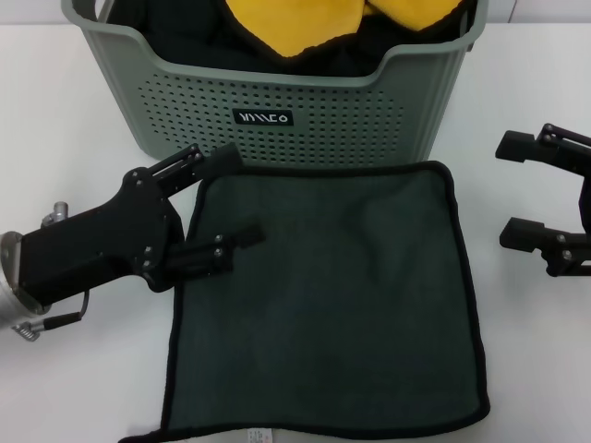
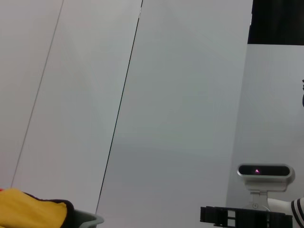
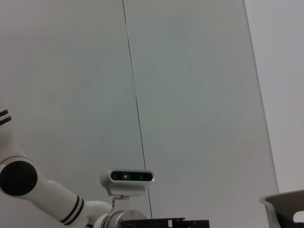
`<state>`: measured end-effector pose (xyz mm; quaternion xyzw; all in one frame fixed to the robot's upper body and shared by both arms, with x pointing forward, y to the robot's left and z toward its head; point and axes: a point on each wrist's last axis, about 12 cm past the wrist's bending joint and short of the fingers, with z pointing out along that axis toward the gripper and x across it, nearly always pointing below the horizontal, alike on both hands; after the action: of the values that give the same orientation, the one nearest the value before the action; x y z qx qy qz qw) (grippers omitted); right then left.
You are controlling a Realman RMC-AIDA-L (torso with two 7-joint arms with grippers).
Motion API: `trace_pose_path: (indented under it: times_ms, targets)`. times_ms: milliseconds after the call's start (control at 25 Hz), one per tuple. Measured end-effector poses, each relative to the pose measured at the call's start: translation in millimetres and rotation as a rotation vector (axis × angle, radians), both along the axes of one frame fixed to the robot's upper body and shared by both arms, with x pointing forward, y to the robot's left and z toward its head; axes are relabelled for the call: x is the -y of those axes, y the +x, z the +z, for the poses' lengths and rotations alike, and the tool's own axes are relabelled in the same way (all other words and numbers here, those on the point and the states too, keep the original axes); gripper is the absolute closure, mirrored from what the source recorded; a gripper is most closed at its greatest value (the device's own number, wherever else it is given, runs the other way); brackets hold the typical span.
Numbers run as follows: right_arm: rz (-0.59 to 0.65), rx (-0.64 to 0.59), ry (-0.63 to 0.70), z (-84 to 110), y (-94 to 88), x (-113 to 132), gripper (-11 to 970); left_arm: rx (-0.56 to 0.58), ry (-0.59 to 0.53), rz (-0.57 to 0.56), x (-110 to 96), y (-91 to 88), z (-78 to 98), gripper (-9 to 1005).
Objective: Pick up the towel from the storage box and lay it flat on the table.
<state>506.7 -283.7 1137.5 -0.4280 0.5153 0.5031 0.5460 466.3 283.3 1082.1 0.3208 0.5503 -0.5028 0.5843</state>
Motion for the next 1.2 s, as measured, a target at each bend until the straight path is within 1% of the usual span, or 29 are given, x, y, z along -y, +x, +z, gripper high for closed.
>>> trace_pose_path:
  times_ms: [520, 1200]
  targets:
    - [0.006, -0.012, -0.003, -4.3, -2.3, -3.7, 75, -0.004, -0.007, 0.002, 2.5, -2.4, -2.2, 132]
    - [0.012, -0.012, -0.009, -4.4, -1.3, -5.3, 74, -0.006, -0.012, 0.01, 2.1, -2.3, -2.4, 132]
